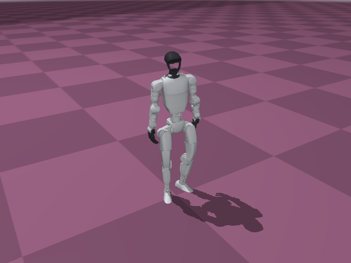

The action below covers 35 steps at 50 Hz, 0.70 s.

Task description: In place motions

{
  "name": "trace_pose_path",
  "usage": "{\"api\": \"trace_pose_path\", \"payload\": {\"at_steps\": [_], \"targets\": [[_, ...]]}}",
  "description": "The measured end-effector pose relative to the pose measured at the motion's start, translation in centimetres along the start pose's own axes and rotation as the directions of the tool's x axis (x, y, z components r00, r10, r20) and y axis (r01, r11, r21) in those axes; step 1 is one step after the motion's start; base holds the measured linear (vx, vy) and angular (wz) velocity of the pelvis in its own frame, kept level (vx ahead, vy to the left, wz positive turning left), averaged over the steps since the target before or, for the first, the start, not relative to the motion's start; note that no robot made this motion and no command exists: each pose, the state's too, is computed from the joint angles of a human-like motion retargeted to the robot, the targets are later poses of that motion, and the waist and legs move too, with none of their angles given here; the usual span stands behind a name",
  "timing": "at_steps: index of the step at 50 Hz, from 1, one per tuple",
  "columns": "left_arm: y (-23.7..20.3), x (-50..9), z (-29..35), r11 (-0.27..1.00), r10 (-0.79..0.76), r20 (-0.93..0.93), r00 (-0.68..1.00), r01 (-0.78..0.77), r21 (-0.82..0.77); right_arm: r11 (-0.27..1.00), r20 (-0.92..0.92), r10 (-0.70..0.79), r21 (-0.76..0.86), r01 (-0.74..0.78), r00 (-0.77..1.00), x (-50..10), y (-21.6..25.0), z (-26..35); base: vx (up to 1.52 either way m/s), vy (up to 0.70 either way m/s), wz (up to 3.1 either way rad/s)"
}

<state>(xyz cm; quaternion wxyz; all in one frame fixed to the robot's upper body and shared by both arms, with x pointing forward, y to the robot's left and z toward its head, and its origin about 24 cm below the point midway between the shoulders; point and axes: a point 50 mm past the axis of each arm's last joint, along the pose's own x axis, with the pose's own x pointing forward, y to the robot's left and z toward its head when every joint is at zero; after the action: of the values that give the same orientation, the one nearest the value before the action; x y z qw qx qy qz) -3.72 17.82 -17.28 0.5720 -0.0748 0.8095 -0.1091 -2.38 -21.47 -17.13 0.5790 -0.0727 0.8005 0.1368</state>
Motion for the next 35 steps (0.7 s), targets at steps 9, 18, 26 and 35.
{"api": "trace_pose_path", "payload": {"at_steps": [9,18,26,35], "targets": [[0.7,-0.7,2.7,0.979,0.095,0.075,0.993,-0.107,0.172,0.974,0.041,0.046,0.218,-0.054,0.998,-0.3,-0.6,-0.3,-0.24,0.01,0.92],[-1.8,0.6,0.9,1.0,0.01,0.055,0.998,-0.011,0.018,0.977,-0.041,-0.001,0.212,0.01,0.999,0.0,-0.7,-1.9,-0.14,0.08,1.75],[-2.4,1.0,-0.5,0.989,-0.036,0.037,0.999,0.04,-0.142,0.971,0.009,0.073,0.228,-0.074,0.997,0.6,1.3,-1.6,-0.06,0.23,1.88],[-3.8,1.4,-0.3,0.981,-0.073,0.07,0.995,0.084,-0.174,0.989,0.031,-0.016,0.149,0.011,0.999,-0.2,-0.4,0.4,-0.05,0.39,1.06]]}}
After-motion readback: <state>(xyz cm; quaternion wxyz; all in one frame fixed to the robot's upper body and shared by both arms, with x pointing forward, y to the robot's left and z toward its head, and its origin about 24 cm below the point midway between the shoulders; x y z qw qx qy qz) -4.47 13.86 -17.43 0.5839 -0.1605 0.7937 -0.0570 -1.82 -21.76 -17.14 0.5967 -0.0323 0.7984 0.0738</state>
